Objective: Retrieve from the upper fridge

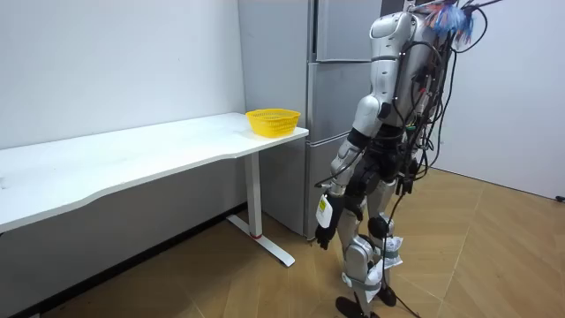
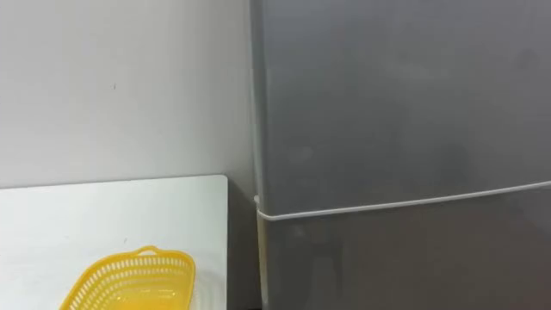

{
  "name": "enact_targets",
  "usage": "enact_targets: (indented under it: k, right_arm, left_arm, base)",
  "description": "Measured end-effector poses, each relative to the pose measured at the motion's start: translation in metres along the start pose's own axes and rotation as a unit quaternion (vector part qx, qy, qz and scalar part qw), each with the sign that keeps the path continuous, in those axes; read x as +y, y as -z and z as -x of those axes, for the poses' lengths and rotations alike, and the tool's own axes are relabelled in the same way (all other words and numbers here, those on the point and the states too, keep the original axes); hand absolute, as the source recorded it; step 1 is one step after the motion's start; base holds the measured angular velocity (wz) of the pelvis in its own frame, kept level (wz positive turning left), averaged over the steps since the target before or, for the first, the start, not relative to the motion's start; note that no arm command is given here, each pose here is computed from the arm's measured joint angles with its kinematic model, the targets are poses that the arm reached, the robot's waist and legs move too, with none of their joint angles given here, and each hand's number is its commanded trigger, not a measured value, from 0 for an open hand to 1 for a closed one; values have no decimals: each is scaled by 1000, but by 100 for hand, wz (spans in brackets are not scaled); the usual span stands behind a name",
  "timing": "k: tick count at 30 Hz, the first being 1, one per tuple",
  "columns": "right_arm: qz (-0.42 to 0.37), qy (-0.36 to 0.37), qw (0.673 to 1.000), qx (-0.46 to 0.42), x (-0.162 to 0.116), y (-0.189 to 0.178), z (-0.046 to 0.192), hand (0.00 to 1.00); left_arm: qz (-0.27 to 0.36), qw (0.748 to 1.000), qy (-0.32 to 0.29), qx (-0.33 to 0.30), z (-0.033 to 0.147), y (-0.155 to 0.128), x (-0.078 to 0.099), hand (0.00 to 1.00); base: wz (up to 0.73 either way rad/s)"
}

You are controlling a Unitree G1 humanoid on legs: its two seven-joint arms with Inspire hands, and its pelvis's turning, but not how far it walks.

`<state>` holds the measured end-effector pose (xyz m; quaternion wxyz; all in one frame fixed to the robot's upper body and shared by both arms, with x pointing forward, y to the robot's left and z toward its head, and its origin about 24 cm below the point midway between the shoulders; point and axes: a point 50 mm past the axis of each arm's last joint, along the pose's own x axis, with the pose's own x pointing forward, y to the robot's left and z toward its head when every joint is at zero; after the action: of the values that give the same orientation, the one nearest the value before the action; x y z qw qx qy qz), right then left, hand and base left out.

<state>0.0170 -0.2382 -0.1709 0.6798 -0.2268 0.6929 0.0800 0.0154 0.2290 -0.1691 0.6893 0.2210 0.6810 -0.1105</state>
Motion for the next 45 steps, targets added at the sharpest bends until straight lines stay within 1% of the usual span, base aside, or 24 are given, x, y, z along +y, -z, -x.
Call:
enact_targets:
  k: [11, 15, 20, 23, 25, 28, 31, 33, 34, 36, 37, 39, 40, 42, 43, 45]
  right_arm:
    - [-1, 4, 1000, 3, 0, 1, 0, 0]
    - [0, 9, 1000, 1, 0, 1, 0, 0]
    - [0, 5, 1000, 11, 1, 4, 0, 0]
    - [0, 2, 1000, 17, 2, 7, -1, 0]
    - [0, 0, 1000, 22, 3, 8, -1, 0]
    - [-5, -1, 1000, 21, 4, 8, -1, 0]
    - [-19, 0, 1000, 24, 3, 7, -1, 0]
    - [-25, 0, 999, 25, 3, 8, -1, 0]
    - [-27, 1, 999, 25, 3, 8, -1, 0]
    - [-39, 2, 999, 25, 3, 9, -1, 0]
    - [-47, 2, 999, 26, 3, 9, -1, 0]
    - [-64, 8, 998, 26, 1, 10, -1, 0]
    - [-65, 9, 997, 26, 0, 10, -1, 0]
    - [-62, 11, 998, 25, -1, 9, -1, 0]
    - [-62, 12, 998, 23, -1, 9, -1, 0]
    - [-72, 20, 997, 16, -3, 7, -1, 0]
  left_arm:
    - [5, 1000, -22, 1, 0, 1, 0, 0]
    - [7, 1000, -19, 6, -1, 4, -2, 0]
    - [57, 998, 1, 26, -2, 13, -10, 0]
    - [86, 996, 5, 30, -2, 17, -13, 0]
    - [102, 994, 2, 34, -1, 20, -14, 0]
    - [150, 988, -8, 38, -1, 25, -15, 0]
    - [195, 979, -32, 41, -1, 27, -9, 0]
    - [255, 964, -62, 42, 0, 27, -3, 0]
    - [272, 959, -69, 45, 0, 29, -2, 0]
    - [342, 933, -102, 44, 1, 28, 5, 0]
    - [367, 922, -111, 41, 1, 28, 8, 0]
    - [465, 871, -156, 26, 4, 27, 23, 0]
    - [489, 855, -170, 22, 5, 27, 27, 0]
    - [564, 796, -221, 12, 9, 28, 41, 0]
    - [575, 785, -232, 12, 10, 28, 43, 0]
    - [614, 743, -267, 11, 14, 27, 52, 0]
  base:
    - [2]
    - [0]
    - [0]
    - [1]
    - [2]
    - [1]
    - [8]
    - [5]
    - [4]
    - [5]
    - [7]
    - [5]
    - [0]
    - [0]
    - [0]
    - [0]
